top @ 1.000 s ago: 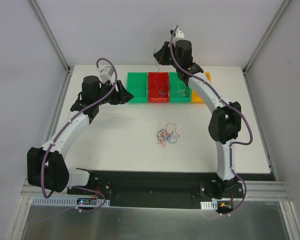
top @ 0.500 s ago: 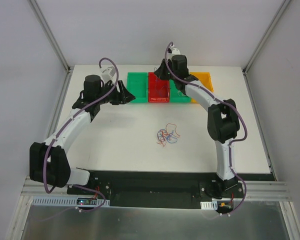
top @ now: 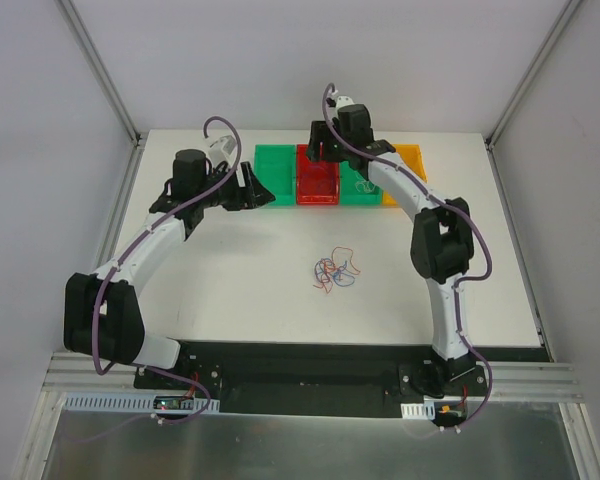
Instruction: Untangle the cables
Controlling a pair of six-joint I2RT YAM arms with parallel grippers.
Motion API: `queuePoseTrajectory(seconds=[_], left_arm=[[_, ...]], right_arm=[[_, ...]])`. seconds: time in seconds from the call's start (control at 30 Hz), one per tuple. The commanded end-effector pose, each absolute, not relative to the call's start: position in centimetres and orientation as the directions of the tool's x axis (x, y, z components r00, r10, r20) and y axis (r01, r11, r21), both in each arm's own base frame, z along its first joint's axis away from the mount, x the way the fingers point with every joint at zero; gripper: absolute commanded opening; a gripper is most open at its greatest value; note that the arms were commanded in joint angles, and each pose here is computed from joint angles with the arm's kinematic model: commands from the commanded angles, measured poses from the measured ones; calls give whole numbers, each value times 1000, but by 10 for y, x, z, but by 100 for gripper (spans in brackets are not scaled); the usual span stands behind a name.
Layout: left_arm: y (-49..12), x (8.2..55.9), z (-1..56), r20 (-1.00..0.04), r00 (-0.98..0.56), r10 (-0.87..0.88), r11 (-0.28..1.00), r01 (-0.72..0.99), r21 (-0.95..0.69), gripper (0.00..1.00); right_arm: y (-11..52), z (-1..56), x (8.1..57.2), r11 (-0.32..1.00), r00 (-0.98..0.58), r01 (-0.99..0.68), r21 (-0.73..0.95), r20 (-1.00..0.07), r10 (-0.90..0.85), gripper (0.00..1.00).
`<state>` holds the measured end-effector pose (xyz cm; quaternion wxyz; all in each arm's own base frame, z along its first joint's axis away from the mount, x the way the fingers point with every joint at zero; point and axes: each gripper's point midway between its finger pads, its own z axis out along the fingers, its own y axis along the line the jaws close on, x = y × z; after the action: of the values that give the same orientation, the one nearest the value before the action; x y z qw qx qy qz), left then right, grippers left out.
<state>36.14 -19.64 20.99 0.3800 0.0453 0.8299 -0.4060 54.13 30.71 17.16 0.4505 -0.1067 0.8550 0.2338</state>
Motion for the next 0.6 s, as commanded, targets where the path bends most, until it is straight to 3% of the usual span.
queuePoseTrajectory(seconds=[0.0,0.1,0.2,0.3,0.43,0.57], left_arm=[[-197,369,247,-739,-622,-258,675,431,-599,70],[-210,362,263,-707,-650,-280,628,433,-647,70],[-231,351,265,-680,-695,-234,588,456,-668,71],[-251,340,246,-684,-717,-134,595,494,-634,72],[-285,318,219,-685,-728,18,560,575,-596,64],[-299,300,207,-701,-704,112,521,642,-562,55]], right_arm=[[294,220,524,900,-531,-394,187,-845,-57,68],[275,223,489,912,-584,-380,154,-804,-108,72],[266,205,431,905,-689,-354,235,-720,-83,73],[278,176,360,848,-750,-390,359,-658,-67,73],[261,127,289,875,-821,-319,363,-567,-64,68],[268,122,248,824,-749,-486,291,-624,-222,66]])
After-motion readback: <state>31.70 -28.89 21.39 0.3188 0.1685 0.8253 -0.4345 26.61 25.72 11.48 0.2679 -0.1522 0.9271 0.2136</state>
